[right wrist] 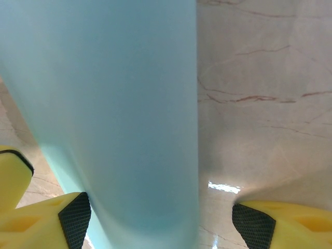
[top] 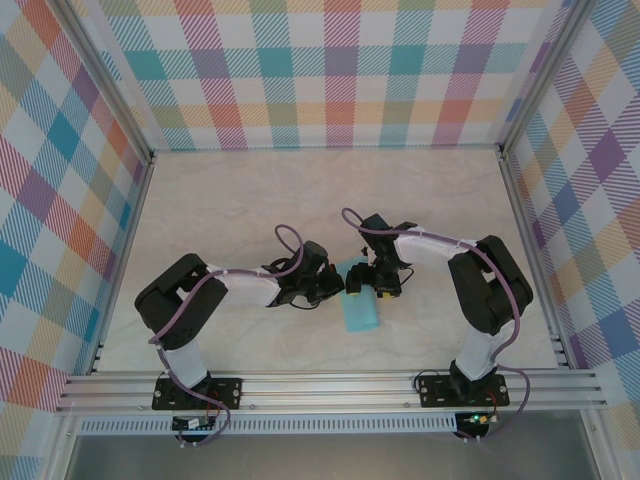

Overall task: Fold a paper plane with a square sheet of paper (pick it up from the middle)
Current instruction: Hold the square sheet of paper at the center of the table.

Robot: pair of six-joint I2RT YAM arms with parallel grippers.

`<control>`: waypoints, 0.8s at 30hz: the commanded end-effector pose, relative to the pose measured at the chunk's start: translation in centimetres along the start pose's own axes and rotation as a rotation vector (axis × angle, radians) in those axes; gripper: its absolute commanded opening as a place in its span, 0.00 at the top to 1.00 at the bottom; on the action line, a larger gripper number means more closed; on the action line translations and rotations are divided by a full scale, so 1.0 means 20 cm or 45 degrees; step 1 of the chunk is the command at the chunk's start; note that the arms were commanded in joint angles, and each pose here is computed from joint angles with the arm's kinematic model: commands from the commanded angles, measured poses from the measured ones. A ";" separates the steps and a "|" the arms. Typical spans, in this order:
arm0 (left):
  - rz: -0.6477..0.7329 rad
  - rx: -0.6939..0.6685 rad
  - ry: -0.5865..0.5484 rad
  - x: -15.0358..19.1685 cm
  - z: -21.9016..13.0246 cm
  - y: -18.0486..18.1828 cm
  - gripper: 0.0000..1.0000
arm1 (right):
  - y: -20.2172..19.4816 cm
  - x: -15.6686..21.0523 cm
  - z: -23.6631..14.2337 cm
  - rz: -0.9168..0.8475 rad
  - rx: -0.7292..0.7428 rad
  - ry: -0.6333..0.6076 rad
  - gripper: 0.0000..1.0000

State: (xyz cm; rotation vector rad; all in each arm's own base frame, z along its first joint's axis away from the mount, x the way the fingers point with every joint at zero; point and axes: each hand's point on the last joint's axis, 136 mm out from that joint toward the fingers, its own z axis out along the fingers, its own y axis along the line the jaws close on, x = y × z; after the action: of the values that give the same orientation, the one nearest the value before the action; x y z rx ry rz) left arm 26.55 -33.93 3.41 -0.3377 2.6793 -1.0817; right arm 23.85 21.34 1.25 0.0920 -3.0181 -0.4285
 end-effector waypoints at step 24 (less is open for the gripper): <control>-0.026 0.004 0.044 0.09 0.06 0.04 1.00 | -0.15 0.06 0.23 -0.008 0.103 0.078 0.19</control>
State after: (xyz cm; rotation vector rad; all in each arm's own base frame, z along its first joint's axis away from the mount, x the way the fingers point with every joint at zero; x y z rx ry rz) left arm 25.64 -34.05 2.22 -0.3591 2.6874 -1.0859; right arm 23.67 21.44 1.27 0.0895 -3.0086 -0.4397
